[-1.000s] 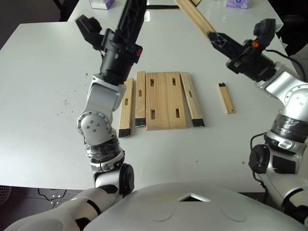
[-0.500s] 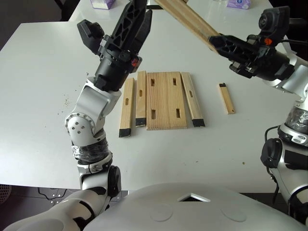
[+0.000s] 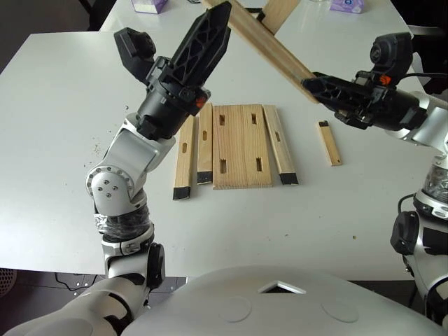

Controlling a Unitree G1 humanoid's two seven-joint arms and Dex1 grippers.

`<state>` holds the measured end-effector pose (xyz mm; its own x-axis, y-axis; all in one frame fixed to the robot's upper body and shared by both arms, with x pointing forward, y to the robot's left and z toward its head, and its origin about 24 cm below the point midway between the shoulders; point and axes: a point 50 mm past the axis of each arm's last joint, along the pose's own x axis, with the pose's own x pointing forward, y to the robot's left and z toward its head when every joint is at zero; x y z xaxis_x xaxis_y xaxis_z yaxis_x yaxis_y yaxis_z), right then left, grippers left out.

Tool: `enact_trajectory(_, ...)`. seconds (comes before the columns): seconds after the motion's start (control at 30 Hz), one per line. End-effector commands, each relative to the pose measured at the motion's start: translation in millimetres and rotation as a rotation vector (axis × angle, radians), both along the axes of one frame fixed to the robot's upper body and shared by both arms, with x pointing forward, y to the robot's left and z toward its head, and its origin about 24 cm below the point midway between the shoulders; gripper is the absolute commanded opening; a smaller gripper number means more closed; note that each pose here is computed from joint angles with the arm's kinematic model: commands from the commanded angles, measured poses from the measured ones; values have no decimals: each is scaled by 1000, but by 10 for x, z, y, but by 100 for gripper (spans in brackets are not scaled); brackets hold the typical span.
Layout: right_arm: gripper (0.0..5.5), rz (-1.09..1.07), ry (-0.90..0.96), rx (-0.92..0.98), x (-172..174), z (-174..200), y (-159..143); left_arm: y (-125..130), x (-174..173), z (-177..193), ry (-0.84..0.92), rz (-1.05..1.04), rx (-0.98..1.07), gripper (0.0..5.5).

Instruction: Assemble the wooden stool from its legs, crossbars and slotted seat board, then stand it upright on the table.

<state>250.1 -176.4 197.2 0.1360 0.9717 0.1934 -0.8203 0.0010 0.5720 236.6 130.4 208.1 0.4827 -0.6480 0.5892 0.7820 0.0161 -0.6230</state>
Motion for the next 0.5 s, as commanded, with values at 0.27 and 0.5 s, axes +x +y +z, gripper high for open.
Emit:
enact_trajectory(0.27, 206, 51, -30, -49, -16, -12, 13, -10, 23, 36, -34, -67, 71, 346)
enact_trajectory(0.5, 206, 39, -20, -8, -3, 3, 19, 3, 33, 17, -18, -58, 45, 255)
